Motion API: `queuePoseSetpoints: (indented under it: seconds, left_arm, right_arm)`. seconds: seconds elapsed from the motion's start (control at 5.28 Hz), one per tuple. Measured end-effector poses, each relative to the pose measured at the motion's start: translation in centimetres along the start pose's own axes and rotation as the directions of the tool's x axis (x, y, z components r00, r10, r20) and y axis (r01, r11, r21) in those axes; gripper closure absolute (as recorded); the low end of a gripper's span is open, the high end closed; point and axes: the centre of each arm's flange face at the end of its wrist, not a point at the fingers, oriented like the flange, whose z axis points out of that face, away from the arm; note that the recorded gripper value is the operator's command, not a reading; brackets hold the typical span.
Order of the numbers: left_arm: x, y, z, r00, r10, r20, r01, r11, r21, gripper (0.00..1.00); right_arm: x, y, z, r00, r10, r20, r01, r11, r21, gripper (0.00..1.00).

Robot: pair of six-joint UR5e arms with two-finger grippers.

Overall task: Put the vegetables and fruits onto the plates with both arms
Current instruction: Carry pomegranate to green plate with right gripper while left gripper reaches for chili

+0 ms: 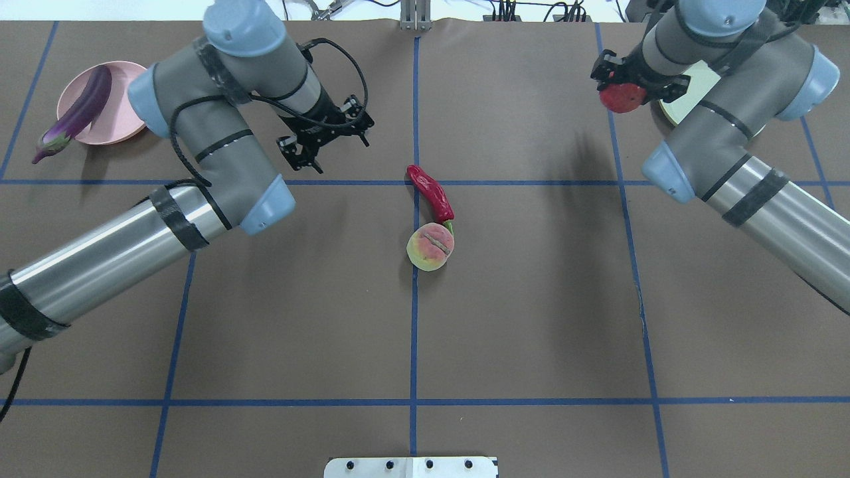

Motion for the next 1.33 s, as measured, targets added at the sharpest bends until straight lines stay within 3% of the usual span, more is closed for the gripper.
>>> queuePoseSetpoints:
  seconds: [0.19, 0.38, 0.57, 0.76, 1.33]
  left_arm:
    - [2.5, 3.6, 1.7, 1.000, -0.014, -0.001, 0.014, 1.000, -0.004, 0.00]
    - [4.6, 5.3, 3.2, 1.000, -0.024, 0.013, 0.024, 1.000, -0.004, 0.00]
    - [6.0, 6.9, 4.9, 0.999, -0.020, 0.030, 0.020, 1.000, 0.000, 0.00]
    - [6.9, 8.4, 6.1, 0.999, -0.018, 0.040, 0.017, 1.000, 0.006, 0.00]
    - [9.6, 9.2, 8.2, 0.998, -0.025, 0.053, 0.023, 0.998, 0.051, 0.02]
  right_arm:
    - [5.9, -3.7, 2.8, 0.994, 0.002, -0.107, 0.000, 1.000, 0.024, 1.00]
    - [9.4, -5.3, 5.0, 0.981, 0.016, -0.195, -0.004, 0.998, 0.059, 0.60]
    - [11.4, -5.9, 6.4, 0.967, 0.025, -0.255, 0.000, 0.995, 0.098, 0.01]
    - [13.0, -5.8, 7.4, 0.962, 0.024, -0.271, 0.012, 0.992, 0.129, 0.00]
    - [13.6, -4.6, 7.3, 0.980, -0.006, -0.198, 0.038, 0.987, 0.158, 0.00]
